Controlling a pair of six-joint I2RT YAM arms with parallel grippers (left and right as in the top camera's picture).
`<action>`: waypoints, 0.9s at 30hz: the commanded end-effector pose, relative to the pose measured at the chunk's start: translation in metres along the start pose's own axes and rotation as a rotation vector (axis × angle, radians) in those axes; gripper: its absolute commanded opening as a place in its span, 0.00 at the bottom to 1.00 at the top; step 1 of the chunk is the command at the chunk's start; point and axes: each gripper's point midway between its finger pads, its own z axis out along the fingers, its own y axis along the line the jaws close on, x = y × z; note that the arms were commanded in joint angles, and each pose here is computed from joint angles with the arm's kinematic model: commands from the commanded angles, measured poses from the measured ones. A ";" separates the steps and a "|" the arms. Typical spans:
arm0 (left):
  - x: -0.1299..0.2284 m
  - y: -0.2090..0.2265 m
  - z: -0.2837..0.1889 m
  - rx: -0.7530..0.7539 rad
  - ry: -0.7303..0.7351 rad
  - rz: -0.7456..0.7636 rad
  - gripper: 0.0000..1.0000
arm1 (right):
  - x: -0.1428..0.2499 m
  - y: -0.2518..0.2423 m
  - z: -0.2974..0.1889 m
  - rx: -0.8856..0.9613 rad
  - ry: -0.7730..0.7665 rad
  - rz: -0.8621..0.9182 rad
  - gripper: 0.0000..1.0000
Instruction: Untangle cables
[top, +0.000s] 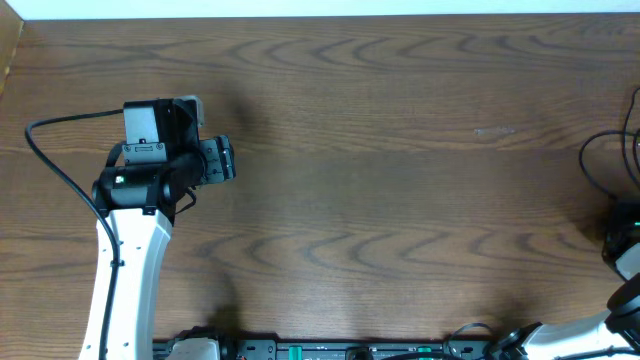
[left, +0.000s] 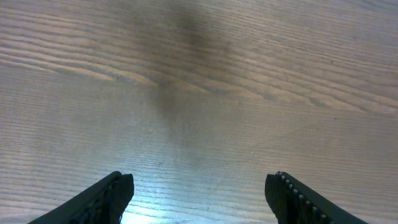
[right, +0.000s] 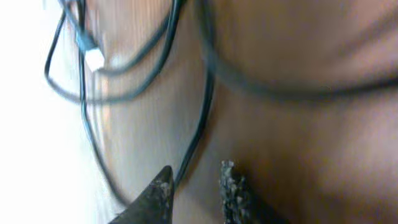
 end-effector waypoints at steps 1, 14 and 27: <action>0.001 -0.001 0.001 0.009 0.005 0.014 0.74 | 0.092 -0.082 -0.002 0.210 0.276 -0.019 0.19; 0.000 -0.002 0.001 0.009 0.003 0.013 0.73 | 0.142 -0.044 0.011 0.136 0.328 -0.685 0.01; 0.000 -0.002 0.001 0.009 0.003 0.013 0.73 | 0.049 -0.009 0.024 0.441 0.023 -0.907 0.01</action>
